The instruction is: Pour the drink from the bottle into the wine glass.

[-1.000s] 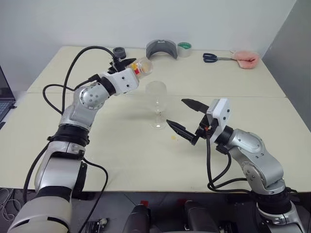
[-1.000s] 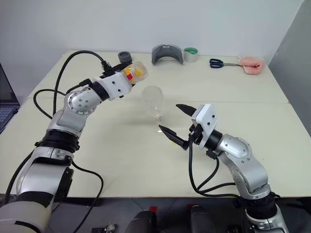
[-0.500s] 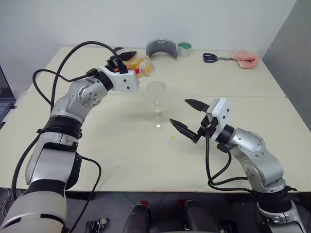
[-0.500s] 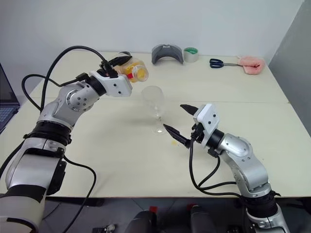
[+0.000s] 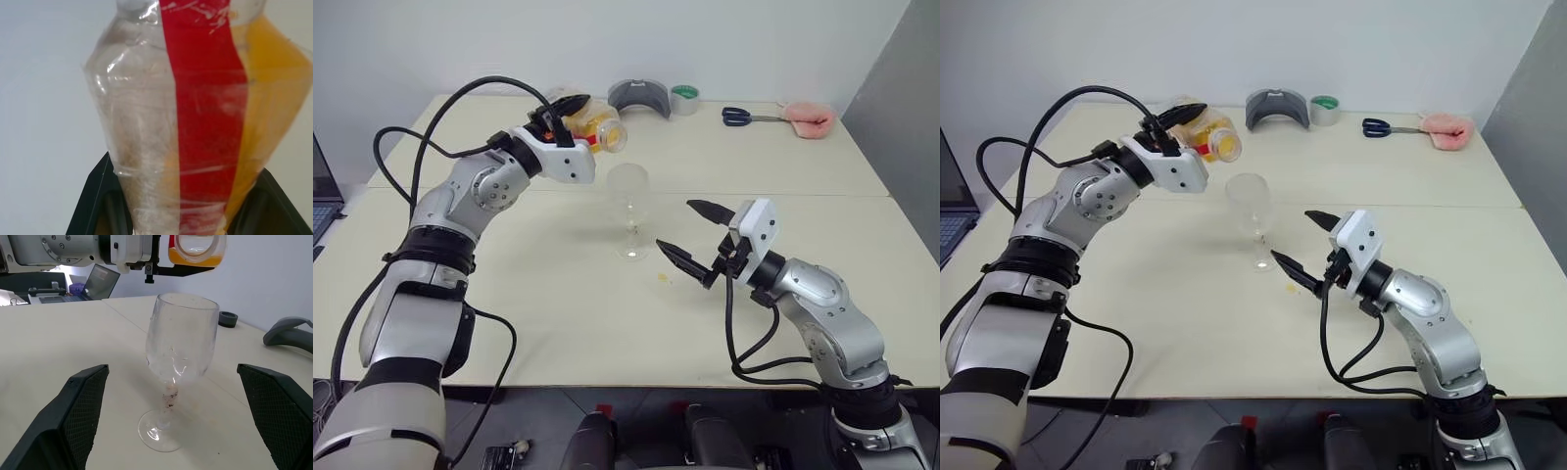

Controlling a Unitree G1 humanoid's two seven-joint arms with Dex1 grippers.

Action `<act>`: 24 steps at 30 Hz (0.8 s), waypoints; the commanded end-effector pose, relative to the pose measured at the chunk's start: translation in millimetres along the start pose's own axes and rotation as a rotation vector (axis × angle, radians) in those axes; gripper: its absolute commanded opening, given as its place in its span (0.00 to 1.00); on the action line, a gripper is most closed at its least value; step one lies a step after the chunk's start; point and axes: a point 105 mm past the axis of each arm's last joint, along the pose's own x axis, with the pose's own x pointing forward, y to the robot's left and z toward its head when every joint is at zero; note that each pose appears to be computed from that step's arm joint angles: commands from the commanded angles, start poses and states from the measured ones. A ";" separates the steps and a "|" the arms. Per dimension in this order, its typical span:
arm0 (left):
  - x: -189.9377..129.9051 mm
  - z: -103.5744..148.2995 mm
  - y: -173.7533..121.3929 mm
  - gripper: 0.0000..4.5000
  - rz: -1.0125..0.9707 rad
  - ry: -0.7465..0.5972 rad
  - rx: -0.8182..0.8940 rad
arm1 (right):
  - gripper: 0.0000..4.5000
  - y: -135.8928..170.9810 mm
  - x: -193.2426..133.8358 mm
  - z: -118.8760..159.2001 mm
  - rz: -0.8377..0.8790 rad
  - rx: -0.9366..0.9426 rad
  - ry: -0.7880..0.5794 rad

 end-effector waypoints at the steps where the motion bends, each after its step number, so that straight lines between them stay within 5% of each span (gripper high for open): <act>1: 2.4 4.5 29.9 0.40 0.081 -0.027 0.059 | 1.00 -1.0 -2.1 9.9 -0.008 -0.036 -0.033; 24: 0.5 -2.1 40.4 0.40 0.110 -0.017 0.151 | 1.00 -2.8 -1.9 13.2 -0.026 0.013 -0.063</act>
